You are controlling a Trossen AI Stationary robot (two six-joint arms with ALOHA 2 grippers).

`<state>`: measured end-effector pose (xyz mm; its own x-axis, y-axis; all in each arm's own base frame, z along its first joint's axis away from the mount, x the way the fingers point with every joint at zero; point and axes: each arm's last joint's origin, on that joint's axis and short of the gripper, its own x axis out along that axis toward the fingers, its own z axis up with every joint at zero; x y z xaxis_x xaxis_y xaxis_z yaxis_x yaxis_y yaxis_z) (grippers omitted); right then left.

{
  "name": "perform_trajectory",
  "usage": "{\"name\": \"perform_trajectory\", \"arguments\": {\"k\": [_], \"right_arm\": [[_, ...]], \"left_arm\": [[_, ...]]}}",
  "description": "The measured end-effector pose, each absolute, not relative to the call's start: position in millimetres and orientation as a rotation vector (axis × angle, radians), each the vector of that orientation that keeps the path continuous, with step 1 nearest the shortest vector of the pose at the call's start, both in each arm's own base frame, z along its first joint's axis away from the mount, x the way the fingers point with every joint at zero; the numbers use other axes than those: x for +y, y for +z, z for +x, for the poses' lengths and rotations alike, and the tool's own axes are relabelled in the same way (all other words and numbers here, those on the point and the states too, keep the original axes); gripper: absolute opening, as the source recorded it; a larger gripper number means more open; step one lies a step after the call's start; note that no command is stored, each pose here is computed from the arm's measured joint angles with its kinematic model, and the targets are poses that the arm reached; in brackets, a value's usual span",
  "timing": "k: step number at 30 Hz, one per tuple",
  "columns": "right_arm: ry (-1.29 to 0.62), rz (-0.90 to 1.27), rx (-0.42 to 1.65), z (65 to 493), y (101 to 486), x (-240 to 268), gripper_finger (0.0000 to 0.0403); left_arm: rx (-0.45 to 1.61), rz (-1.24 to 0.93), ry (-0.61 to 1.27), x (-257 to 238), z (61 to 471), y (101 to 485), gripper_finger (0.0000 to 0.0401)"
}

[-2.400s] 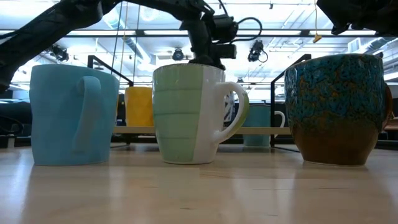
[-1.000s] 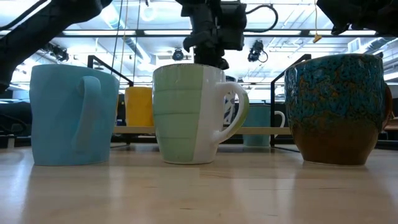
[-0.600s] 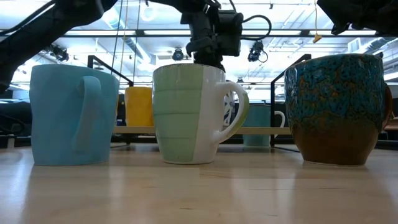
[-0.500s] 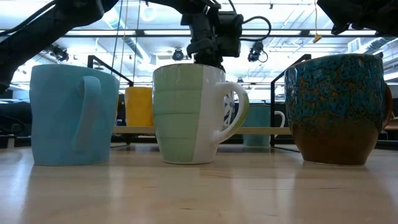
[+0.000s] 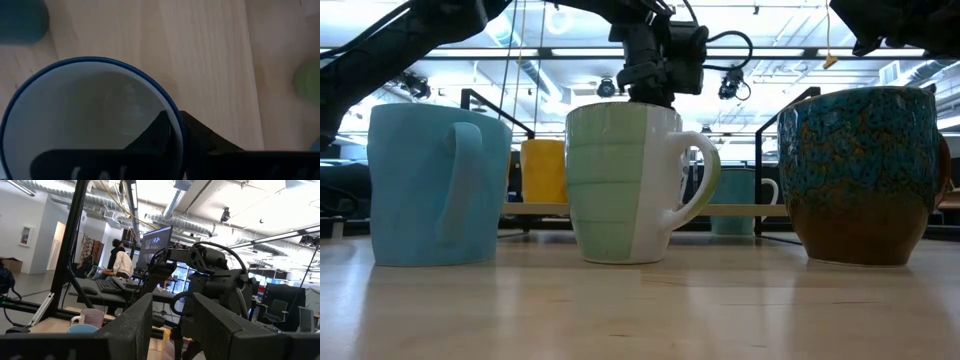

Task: Place coffee mugs
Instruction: Put the blue patterned mug on the shelf

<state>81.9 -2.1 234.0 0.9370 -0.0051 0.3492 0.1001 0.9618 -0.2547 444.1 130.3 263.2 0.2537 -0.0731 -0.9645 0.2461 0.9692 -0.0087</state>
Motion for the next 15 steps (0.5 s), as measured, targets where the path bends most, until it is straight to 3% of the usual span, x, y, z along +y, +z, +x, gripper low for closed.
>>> {"name": "perform_trajectory", "arguments": {"k": [15], "right_arm": [[-0.054,-0.273,-0.353,81.9,233.9,-2.0,0.0144]], "left_arm": [[1.316,0.177,-0.197,121.9,446.2,262.9,0.0055]]}}
